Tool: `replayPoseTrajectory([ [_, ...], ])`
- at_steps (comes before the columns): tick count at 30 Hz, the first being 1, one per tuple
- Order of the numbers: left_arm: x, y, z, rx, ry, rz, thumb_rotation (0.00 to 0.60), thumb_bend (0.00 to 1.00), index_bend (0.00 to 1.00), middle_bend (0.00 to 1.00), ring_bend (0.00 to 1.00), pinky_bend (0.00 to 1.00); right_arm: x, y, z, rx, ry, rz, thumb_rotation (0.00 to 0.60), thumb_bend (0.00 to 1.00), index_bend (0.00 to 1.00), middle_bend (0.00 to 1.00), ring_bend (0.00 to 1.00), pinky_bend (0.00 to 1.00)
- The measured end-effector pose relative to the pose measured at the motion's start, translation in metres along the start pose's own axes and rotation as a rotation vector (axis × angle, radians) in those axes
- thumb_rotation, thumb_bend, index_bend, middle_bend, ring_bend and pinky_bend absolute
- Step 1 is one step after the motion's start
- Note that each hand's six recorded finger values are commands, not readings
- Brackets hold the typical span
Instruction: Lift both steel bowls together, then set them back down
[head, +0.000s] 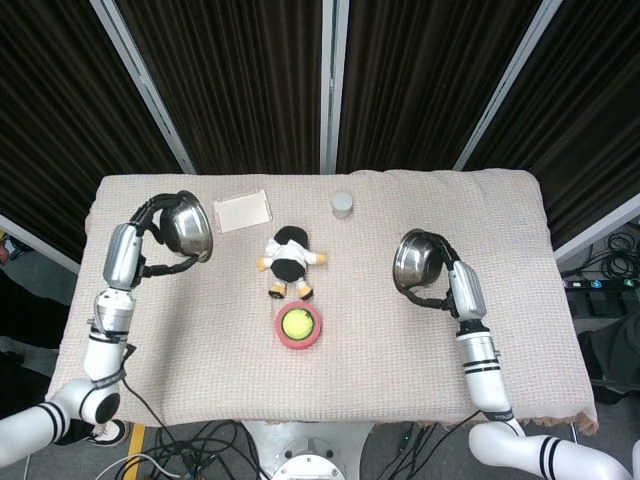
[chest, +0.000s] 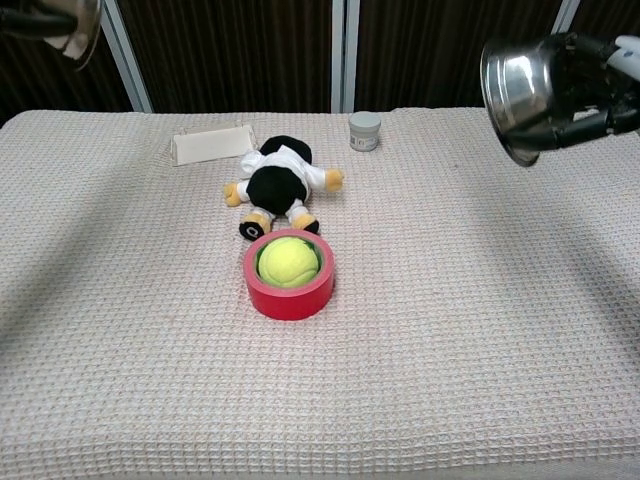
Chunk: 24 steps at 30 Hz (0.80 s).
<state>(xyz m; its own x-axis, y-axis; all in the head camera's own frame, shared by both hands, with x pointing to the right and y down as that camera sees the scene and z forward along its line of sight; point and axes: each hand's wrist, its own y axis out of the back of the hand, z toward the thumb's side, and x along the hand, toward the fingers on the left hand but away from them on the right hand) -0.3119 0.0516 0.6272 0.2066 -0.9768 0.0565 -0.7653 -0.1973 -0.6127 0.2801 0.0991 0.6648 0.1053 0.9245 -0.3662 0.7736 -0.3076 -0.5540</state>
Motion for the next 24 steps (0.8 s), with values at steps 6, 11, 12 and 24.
replayPoseTrajectory([
  [6, -0.019, -0.042, 0.031, -0.513, 0.081, -0.068, 0.600, 0.16, 0.42, 0.46, 0.44, 0.62, -0.011, -0.021, 0.029, -0.477, 0.108, 0.010, 0.600, 0.13, 0.52, 0.41, 0.33, 0.44],
  [11, -0.022, -0.084, 0.052, -0.666, 0.094, -0.139, 0.600, 0.16, 0.42, 0.46, 0.44, 0.62, -0.027, -0.062, 0.058, -0.779, 0.138, 0.146, 0.600, 0.13, 0.52, 0.41, 0.33, 0.44],
  [12, -0.021, -0.090, 0.056, -0.674, 0.091, -0.149, 0.600, 0.16, 0.42, 0.46, 0.44, 0.62, -0.031, -0.071, 0.065, -0.808, 0.139, 0.178, 0.600, 0.13, 0.52, 0.41, 0.33, 0.44],
  [24, -0.003, -0.147, 0.084, -0.662, 0.069, -0.285, 0.600, 0.16, 0.43, 0.46, 0.44, 0.62, -0.047, -0.154, 0.110, -0.889, 0.094, 0.455, 0.600, 0.13, 0.52, 0.41, 0.33, 0.44],
])
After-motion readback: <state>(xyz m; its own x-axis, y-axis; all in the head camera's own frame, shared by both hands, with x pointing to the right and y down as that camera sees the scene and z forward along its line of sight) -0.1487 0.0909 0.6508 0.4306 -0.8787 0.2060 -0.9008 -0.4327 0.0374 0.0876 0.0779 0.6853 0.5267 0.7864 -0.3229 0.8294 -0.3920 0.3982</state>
